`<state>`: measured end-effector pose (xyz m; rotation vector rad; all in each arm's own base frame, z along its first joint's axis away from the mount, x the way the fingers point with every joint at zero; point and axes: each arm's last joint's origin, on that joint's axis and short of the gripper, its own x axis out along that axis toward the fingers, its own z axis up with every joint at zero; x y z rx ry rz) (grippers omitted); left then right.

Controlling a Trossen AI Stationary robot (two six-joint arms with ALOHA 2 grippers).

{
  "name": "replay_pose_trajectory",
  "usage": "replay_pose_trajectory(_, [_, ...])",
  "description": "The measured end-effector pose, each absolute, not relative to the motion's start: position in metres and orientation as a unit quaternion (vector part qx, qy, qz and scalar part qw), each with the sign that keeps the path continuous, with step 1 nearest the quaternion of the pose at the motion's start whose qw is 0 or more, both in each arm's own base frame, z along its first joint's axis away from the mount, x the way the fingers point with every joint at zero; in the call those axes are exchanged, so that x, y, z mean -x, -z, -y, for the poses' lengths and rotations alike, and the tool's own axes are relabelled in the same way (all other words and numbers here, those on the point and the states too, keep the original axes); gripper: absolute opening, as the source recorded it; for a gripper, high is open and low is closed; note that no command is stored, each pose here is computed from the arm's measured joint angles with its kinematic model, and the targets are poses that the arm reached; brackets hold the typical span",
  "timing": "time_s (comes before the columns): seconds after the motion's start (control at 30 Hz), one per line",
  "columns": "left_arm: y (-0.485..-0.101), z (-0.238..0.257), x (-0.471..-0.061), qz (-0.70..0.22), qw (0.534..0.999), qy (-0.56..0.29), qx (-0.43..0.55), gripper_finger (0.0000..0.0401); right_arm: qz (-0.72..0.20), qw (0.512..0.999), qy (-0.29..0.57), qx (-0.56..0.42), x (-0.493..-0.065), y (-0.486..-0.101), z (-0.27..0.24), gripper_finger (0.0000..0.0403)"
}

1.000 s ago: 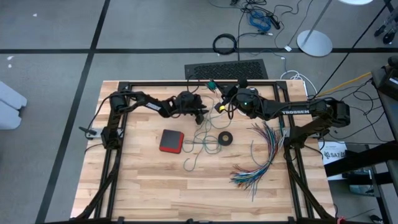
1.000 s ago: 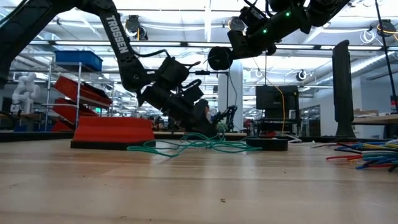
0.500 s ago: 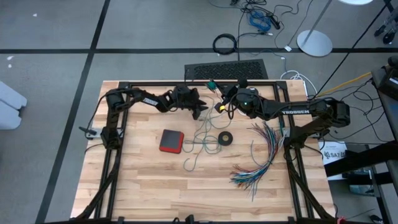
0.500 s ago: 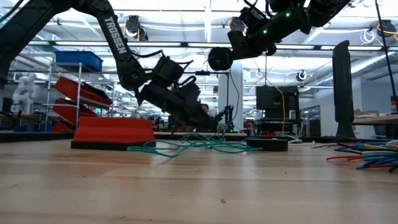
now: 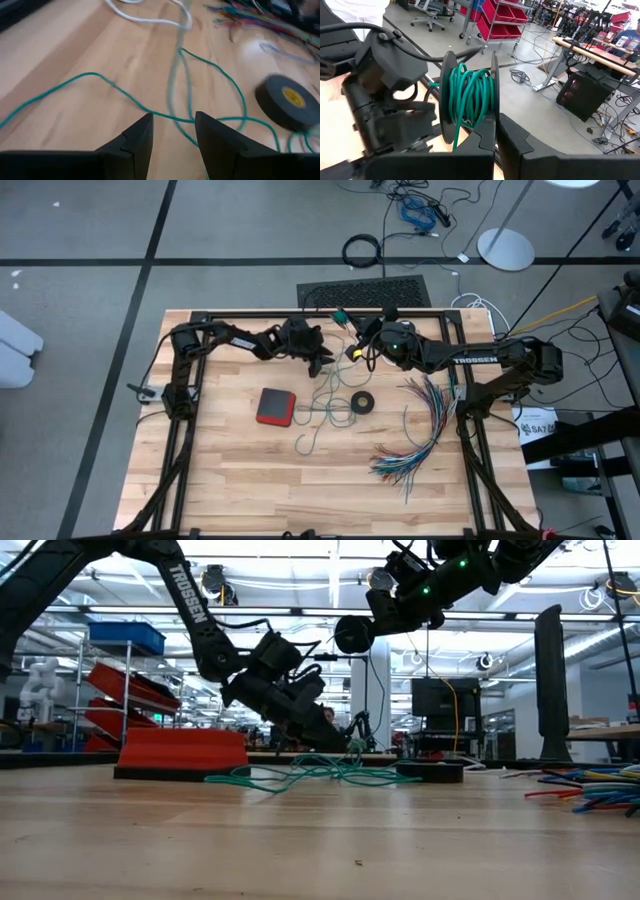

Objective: Coiling cords
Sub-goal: Coil the green wire cable on the spool

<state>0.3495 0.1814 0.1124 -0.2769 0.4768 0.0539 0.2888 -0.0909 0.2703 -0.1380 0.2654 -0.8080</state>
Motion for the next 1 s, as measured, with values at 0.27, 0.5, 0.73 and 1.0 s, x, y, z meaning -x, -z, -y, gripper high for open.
replay_pose_trajectory(0.27, [-0.113,-0.183,-0.348,-0.240,0.959,-0.006,0.152,0.0153,-0.129,0.909,0.392,0.067,-0.289,-0.270,0.091,0.0000])
replay_pose_trajectory(0.5, [-0.116,-0.185,-0.346,-0.234,0.958,0.015,0.162,0.0153,-0.129,0.909,0.392,0.067,-0.289,-0.270,0.091,0.0000])
replay_pose_trajectory(0.73, [-0.116,-0.190,-0.343,-0.230,0.958,0.031,0.171,0.0153,-0.129,0.909,0.392,0.067,-0.289,-0.270,0.091,0.0000])
replay_pose_trajectory(1.0, [-0.116,-0.190,-0.343,-0.229,0.957,0.039,0.176,0.0153,-0.129,0.909,0.392,0.067,-0.289,-0.270,0.091,0.0000])
